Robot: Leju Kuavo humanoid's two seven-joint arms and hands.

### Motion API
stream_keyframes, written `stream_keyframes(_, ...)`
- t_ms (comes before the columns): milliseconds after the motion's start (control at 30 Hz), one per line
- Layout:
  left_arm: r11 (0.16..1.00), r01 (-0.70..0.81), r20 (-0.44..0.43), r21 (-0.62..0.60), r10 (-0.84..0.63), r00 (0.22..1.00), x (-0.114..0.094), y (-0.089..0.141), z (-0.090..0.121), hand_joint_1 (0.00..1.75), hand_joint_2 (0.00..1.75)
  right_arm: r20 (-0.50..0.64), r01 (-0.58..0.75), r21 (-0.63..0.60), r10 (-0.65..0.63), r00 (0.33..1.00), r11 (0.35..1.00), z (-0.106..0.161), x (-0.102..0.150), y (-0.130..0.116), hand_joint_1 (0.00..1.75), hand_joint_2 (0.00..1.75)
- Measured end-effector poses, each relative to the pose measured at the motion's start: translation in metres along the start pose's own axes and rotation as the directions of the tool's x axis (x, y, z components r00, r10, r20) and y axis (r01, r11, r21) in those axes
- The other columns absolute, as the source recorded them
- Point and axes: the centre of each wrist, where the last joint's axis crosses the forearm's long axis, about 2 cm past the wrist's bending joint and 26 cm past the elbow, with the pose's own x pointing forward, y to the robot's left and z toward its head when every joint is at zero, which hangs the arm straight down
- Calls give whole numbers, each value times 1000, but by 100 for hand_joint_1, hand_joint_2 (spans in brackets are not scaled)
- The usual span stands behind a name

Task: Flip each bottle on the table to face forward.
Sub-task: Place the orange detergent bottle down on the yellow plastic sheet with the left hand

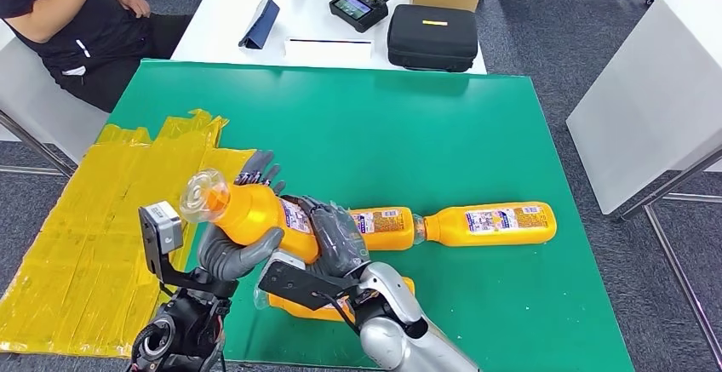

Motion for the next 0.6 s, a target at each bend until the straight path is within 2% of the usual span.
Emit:
stream_keyframes(367, 997, 64, 24, 34, -64, 998, 3, -4, 0, 175, 175, -19, 17, -13, -17, 1000, 1000, 3, -3, 1, 175, 175)
stream_keyframes(400, 997, 68, 27, 39, -70, 997, 3, -5, 1, 175, 175, -20, 20, -17, -20, 1000, 1000, 3, -3, 1, 166, 175)
stream_keyframes(433, 996, 72, 30, 43, -73, 997, 3, -6, 1, 175, 175, -20, 22, -21, -23, 1000, 1000, 3, -2, 1, 123, 175)
stream_keyframes(500, 995, 80, 36, 52, -82, 996, 3, -7, 2, 175, 175, -20, 29, -29, -29, 999, 999, 4, -2, 1, 35, 87)
stream_keyframes(533, 994, 88, 40, 59, -90, 995, 4, -8, 2, 175, 175, -21, 33, -33, -34, 999, 999, 4, -2, 1, 0, 44)
stream_keyframes(567, 993, 100, 45, 68, -103, 994, 4, -8, 2, 175, 175, -23, 39, -39, -40, 999, 999, 5, -2, 1, 0, 0)
stream_keyframes(600, 990, 116, 52, 80, -121, 991, 4, -9, 2, 175, 175, -27, 45, -44, -47, 999, 998, 5, -1, 1, 0, 0)
